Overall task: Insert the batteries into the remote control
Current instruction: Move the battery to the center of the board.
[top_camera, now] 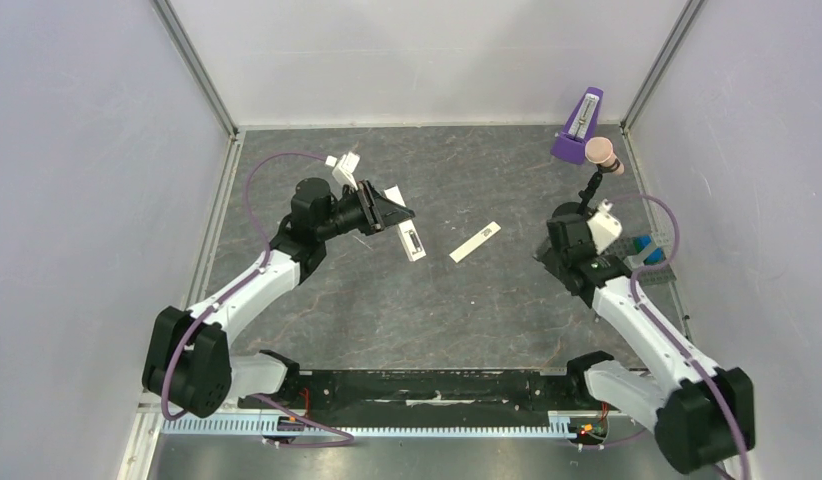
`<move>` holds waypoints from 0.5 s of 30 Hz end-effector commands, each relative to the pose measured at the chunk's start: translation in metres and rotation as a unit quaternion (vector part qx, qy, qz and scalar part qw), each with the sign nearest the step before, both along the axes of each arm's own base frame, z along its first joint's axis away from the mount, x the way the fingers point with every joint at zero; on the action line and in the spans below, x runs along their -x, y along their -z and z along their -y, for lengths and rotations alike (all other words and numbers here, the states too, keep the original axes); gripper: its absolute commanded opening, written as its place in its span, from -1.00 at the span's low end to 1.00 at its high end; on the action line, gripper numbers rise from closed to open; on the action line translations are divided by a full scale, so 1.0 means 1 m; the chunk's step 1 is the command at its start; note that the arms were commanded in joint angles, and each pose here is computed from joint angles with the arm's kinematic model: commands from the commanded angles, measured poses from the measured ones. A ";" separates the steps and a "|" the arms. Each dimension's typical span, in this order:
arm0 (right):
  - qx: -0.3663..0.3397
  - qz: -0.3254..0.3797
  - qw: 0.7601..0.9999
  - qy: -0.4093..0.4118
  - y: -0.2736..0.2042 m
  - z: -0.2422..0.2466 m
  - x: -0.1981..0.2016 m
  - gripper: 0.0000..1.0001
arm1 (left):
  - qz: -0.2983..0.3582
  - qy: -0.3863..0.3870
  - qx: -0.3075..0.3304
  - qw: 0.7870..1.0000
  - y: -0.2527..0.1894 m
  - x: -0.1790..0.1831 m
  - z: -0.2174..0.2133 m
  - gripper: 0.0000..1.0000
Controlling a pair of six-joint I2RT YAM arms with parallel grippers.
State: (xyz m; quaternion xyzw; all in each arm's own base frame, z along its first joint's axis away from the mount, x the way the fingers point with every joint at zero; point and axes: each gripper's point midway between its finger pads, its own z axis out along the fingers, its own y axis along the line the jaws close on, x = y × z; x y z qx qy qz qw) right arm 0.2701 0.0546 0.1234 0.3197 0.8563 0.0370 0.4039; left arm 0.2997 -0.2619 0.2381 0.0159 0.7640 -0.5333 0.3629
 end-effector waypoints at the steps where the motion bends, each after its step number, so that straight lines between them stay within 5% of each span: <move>1: 0.057 -0.120 0.988 0.081 0.058 0.067 0.028 0.34 | 0.037 0.002 0.005 0.999 -0.018 -0.010 0.002 -0.96; 15: 0.082 -0.169 0.967 0.174 0.106 0.128 0.070 0.33 | -0.011 -0.008 0.032 0.999 -0.023 -0.011 0.005 -0.96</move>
